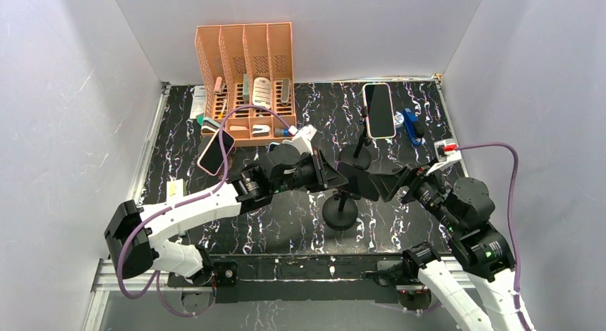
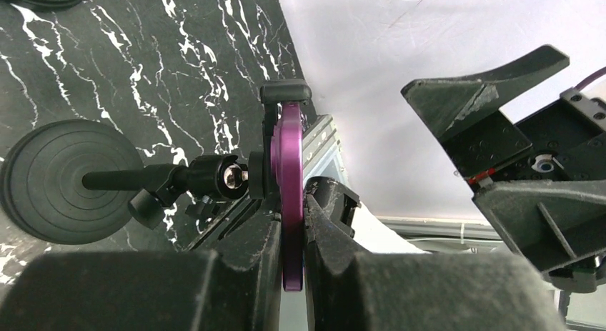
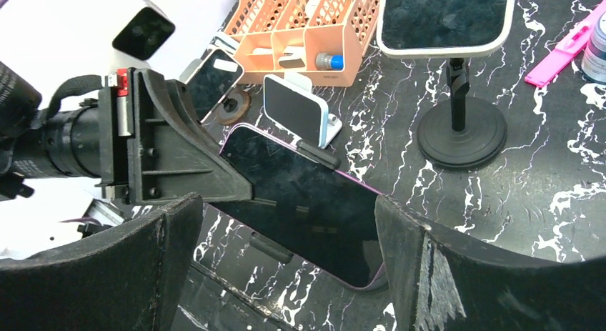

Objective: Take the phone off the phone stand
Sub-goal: Move the phone stand with the phone to the center of the board.

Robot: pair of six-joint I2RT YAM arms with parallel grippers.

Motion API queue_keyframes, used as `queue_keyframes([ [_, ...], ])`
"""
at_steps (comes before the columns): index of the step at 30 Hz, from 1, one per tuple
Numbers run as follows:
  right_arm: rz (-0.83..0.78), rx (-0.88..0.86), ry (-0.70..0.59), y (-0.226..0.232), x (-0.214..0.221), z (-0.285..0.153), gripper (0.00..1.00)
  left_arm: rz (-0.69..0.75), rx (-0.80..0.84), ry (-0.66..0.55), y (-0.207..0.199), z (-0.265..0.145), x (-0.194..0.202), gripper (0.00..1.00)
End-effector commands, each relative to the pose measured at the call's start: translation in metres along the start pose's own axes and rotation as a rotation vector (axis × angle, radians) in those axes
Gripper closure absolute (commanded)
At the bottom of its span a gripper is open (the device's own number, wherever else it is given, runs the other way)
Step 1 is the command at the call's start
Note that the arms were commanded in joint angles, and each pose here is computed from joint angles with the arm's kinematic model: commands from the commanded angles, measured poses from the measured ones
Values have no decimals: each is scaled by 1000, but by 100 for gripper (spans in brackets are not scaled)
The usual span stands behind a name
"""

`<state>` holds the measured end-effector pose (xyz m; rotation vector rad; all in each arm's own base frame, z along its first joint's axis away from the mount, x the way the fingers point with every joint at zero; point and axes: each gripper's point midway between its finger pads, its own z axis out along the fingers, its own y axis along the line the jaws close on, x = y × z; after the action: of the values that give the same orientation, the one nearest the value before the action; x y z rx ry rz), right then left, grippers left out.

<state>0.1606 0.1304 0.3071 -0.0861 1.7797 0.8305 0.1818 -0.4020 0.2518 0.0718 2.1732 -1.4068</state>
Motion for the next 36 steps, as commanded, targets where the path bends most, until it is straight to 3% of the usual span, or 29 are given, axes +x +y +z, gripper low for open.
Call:
queue_keyframes([
  [1,-84,-59,-6,15,-17,2,3,64,89,-49,-38,-30,-26,100],
  [9,-179,-150,80,31,-16,12,3,90,94,11,-35,-50,-32,100],
  [14,-221,-224,114,43,-16,20,2,56,55,37,-10,-64,-34,100],
  [36,-361,-227,218,67,-35,85,1,12,-63,109,48,-91,-19,100],
])
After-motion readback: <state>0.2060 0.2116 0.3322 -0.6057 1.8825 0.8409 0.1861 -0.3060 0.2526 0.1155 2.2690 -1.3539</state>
